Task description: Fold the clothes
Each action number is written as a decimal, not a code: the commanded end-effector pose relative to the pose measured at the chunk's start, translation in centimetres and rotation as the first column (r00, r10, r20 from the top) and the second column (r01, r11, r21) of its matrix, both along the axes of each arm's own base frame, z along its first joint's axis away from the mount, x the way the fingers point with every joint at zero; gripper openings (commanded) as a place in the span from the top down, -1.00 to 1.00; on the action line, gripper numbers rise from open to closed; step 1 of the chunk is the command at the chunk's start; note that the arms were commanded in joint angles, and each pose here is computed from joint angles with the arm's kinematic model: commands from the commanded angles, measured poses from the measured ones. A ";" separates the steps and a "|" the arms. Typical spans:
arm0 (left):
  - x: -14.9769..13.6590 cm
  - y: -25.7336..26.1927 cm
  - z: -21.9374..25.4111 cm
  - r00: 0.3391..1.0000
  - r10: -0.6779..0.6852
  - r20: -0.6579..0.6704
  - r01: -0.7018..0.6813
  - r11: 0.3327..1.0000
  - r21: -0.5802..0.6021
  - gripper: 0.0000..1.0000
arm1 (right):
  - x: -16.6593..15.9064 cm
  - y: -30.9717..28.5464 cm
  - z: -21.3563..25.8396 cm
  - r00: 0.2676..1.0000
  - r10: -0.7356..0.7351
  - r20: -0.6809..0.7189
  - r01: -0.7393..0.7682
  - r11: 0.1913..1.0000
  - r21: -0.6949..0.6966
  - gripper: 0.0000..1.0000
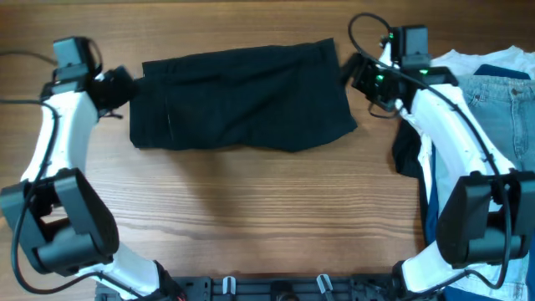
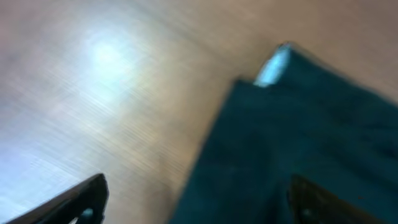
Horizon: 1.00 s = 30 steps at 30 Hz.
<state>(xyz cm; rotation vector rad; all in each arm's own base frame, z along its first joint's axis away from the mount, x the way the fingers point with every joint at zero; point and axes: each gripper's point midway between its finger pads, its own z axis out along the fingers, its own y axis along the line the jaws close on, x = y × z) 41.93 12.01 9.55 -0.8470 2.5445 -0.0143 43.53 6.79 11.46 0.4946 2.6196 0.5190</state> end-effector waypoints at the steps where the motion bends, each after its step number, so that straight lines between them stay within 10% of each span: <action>1: -1.4 0.1 -0.4 0.999 0.002 -0.042 -0.004 0.999 -0.052 -0.67 | -0.2 -0.1 -1.0 0.979 0.204 0.024 -0.201 0.975 -0.098 -0.48; 4: -1.3 -3.0 -0.5 0.990 -0.140 -0.023 0.134 0.978 -0.161 -0.51 | 2.7 1.5 0.3 0.937 0.299 0.180 -0.277 0.951 -0.136 -0.15; 17: -3.9 -6.1 -1.3 0.971 -0.201 -0.131 0.164 0.955 -0.249 -0.59 | 13.7 5.7 -5.3 0.915 0.308 0.262 -0.326 0.945 0.027 -0.43; 30: -4.2 -6.3 -1.4 0.968 -0.203 -0.144 0.162 0.953 -0.255 -0.61 | 14.9 8.8 -8.0 0.886 0.365 0.285 -0.381 0.925 0.000 -0.12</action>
